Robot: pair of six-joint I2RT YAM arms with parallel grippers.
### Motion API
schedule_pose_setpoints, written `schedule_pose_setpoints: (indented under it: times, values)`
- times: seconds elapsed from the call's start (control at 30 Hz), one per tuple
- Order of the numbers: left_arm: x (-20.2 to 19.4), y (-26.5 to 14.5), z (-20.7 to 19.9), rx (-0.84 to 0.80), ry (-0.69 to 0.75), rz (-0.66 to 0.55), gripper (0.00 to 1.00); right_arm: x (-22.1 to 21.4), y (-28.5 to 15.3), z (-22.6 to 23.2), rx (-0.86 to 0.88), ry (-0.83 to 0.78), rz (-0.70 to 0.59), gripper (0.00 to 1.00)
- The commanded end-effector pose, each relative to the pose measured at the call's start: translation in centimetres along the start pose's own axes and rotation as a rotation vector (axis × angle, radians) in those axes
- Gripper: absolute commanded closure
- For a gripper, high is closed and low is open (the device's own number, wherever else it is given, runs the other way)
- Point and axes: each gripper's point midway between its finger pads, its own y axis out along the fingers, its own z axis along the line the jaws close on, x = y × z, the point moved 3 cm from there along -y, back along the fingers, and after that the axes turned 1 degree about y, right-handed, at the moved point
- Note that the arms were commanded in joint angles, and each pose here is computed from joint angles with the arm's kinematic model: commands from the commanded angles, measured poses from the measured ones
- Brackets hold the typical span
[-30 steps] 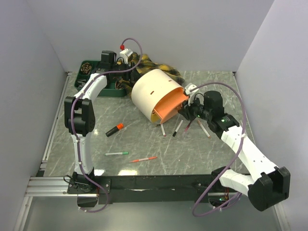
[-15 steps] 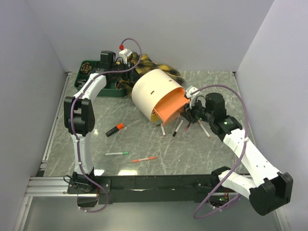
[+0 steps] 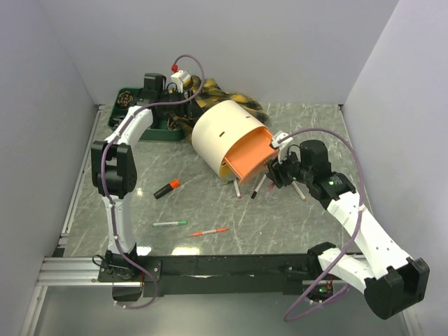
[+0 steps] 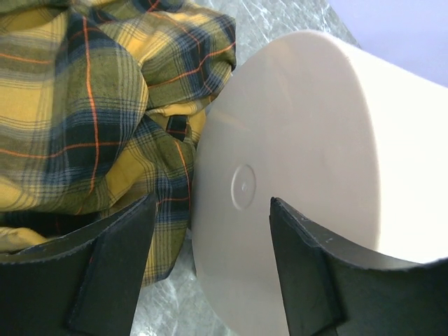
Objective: Sort the stationery into containers
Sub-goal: Open the drawer in the storage box, then pick up the pen from the center of the board.
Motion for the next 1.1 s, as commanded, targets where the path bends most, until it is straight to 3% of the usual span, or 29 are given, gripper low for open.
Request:
schedule_pose_setpoints:
  times: [0.0,0.17,0.3,0.43,0.47,0.53,1.07]
  values:
    - [5.1,-3.7,-3.2,-0.001,0.124,-0.103,0.28,1.1,-3.8,-1.2,-0.151,0.024,-0.016,0.42]
    - [6.0,-5.0,-3.8,0.018,0.133,-0.131,0.25,-1.1,-4.4,-5.0,-0.342,0.258,-0.016,0.37]
    - [6.5,-5.3,-3.2,0.058,0.122,-0.147,0.20,-5.7,-3.0,-7.5,-0.389,0.368,0.095,0.36]
    - [6.9,-6.8,-1.5,0.086,0.049,-0.200,0.14,-9.7,-2.1,-9.4,-0.358,0.322,0.230,0.41]
    - [6.9,-7.3,-1.5,0.058,-0.049,-0.219,0.01,-10.7,-1.6,-9.7,-0.346,0.308,0.264,0.43]
    - [7.4,-8.6,-0.3,0.073,-0.076,-0.270,0.01,-11.6,-1.3,-10.3,-0.333,0.265,0.282,0.44]
    - [6.8,-13.1,2.9,0.222,-0.078,-0.286,0.01,-15.9,2.7,-10.9,-0.196,0.221,0.384,0.51]
